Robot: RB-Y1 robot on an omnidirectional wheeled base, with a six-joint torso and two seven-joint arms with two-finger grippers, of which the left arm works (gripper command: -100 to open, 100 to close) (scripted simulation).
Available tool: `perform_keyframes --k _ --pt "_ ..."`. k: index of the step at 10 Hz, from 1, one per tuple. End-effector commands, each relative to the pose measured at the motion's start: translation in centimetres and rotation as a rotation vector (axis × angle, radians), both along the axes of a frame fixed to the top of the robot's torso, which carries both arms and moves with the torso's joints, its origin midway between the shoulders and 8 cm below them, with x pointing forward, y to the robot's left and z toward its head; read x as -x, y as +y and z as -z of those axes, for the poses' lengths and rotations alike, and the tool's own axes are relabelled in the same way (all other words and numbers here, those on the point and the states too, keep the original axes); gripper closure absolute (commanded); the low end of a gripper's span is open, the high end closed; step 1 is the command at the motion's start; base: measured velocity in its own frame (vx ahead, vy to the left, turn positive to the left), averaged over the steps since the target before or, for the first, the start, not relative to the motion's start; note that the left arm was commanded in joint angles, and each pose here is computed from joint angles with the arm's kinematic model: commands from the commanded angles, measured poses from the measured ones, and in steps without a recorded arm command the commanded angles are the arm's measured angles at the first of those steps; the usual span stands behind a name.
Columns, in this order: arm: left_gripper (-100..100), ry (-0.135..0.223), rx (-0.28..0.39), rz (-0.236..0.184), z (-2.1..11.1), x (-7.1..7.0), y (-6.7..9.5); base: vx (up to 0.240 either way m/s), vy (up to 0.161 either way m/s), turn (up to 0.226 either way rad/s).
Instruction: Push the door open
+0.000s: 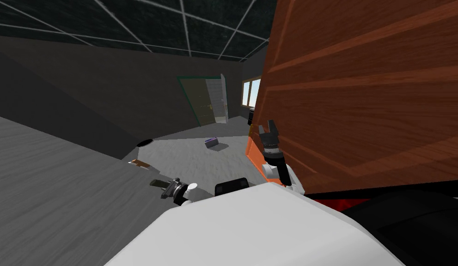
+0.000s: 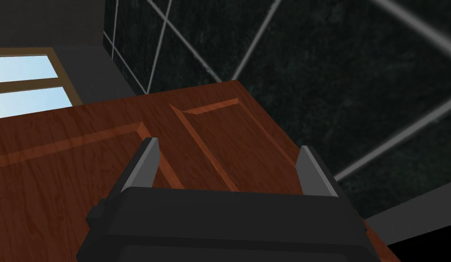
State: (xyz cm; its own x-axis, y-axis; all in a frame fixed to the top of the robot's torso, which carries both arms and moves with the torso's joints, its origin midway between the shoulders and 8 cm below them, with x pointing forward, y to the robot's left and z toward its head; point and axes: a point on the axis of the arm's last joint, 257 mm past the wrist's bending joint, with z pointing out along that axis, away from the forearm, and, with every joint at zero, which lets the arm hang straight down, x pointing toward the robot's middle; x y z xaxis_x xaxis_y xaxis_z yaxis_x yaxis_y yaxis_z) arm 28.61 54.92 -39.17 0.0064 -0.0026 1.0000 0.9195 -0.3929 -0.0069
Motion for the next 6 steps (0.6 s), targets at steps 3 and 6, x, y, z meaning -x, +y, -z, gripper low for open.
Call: perform_keyframes --k 3,6 --pt "100 -0.006 -0.001 -0.073 -0.1 2.1 1.7 0.164 0.14 0.043" --pt "100 -0.006 -0.004 -0.109 -0.2 3.4 2.7 0.128 0.104 0.04"
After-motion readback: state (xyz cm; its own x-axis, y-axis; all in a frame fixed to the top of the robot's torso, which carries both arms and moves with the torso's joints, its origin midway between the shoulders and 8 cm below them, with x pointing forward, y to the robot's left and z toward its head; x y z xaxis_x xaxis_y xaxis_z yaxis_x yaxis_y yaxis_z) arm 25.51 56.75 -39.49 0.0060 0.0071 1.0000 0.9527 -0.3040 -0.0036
